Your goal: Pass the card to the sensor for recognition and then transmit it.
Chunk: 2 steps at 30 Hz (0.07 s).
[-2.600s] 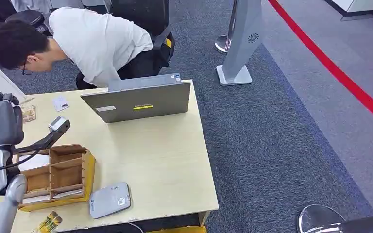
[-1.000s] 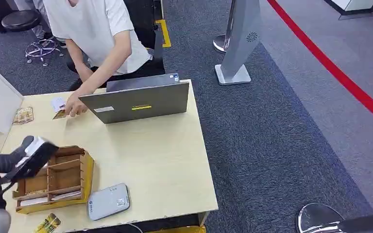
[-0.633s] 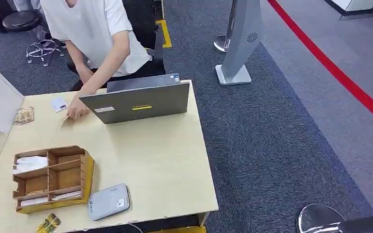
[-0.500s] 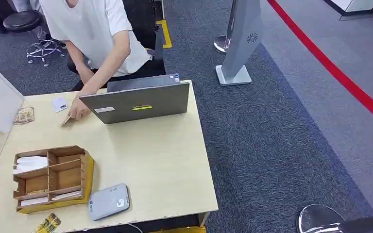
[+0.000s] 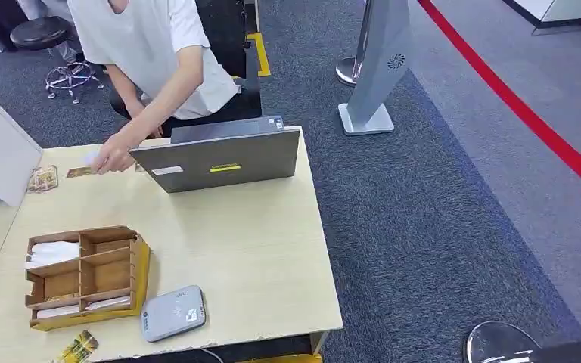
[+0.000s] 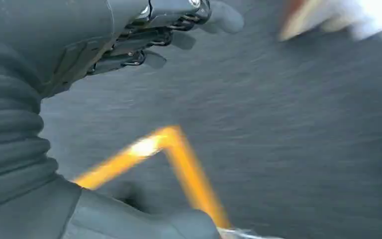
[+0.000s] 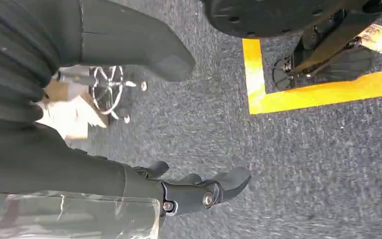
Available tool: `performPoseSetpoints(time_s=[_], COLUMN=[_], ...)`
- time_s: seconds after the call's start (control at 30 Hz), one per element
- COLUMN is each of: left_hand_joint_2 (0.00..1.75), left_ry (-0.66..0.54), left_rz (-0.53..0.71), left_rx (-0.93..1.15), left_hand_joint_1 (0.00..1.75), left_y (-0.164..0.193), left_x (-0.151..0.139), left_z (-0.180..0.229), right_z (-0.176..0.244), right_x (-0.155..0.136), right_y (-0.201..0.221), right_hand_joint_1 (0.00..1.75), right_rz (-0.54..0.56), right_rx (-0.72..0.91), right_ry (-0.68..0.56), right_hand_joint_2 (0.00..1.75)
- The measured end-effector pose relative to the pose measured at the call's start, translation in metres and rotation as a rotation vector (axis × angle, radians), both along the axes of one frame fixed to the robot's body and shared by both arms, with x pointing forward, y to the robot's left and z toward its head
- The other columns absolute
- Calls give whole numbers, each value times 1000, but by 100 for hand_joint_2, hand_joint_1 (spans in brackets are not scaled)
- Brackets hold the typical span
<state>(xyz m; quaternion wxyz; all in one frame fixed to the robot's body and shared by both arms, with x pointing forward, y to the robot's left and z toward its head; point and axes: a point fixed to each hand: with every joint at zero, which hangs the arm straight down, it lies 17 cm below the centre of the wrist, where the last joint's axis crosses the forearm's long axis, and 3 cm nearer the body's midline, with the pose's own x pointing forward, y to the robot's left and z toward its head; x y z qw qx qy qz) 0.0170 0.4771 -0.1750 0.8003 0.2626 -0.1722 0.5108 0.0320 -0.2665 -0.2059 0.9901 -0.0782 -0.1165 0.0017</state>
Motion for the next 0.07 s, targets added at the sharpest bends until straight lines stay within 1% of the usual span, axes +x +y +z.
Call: performPoseSetpoints(time_s=[0.07], left_hand_joint_2=[175], left_ry=[-4], left_rz=[-33], left_rx=[-77], left_hand_joint_1=[0], left_y=[-32], left_x=[9], left_z=[-23], right_z=[-4], right_x=[5], right_y=[6], right_hand_joint_1=[0], right_rz=[-4], right_rx=[22], right_ry=[-10], right_hand_joint_2=[175])
